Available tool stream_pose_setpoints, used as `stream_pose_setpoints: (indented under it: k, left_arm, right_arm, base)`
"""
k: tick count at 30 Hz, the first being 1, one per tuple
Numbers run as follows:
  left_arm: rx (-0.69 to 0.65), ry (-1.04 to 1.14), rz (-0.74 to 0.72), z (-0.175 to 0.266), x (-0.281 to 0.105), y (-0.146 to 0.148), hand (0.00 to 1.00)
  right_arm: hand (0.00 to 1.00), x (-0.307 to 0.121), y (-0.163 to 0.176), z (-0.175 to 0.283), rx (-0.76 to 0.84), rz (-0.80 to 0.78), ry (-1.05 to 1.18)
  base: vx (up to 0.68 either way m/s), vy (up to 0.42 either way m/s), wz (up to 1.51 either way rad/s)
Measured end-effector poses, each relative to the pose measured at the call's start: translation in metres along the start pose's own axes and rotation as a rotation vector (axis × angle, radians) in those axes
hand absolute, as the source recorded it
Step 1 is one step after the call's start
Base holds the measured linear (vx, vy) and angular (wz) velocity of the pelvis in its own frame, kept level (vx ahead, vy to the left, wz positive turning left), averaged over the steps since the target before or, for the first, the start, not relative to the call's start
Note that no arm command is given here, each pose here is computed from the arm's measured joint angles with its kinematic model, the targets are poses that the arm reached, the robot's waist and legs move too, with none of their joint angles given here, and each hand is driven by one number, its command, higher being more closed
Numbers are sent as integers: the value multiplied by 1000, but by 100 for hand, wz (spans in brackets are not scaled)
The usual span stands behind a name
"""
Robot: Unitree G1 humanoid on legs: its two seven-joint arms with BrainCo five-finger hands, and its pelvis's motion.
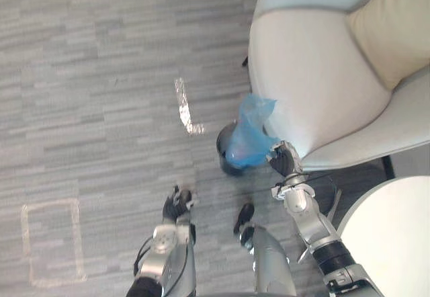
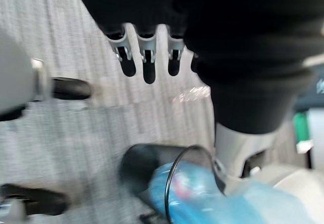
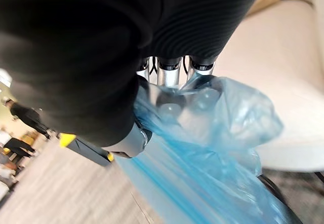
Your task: Gather rubbish on tea table into small bin, then transfer packed bag to large trash can.
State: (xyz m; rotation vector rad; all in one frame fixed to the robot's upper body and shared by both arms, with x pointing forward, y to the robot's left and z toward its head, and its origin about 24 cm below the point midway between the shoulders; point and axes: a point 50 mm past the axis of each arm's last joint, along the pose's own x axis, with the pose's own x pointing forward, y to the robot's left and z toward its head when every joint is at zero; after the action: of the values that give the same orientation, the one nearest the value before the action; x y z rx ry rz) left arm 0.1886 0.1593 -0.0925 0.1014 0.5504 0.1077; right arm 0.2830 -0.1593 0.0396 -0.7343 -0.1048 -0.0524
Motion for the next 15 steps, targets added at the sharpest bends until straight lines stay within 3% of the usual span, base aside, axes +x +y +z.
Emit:
stream_pose_setpoints:
  k: [7,15]
  left_arm:
    - [69,4,-29,8,10,9,0]
    - [50,-43,-68,14,2,5,0]
  right_arm:
    - [100,-10,13,-4,21,142,3]
    - [100,-16,-8,0,-35,213,-96]
  base:
    - [79,36,-18]
    - [-15,31,-9]
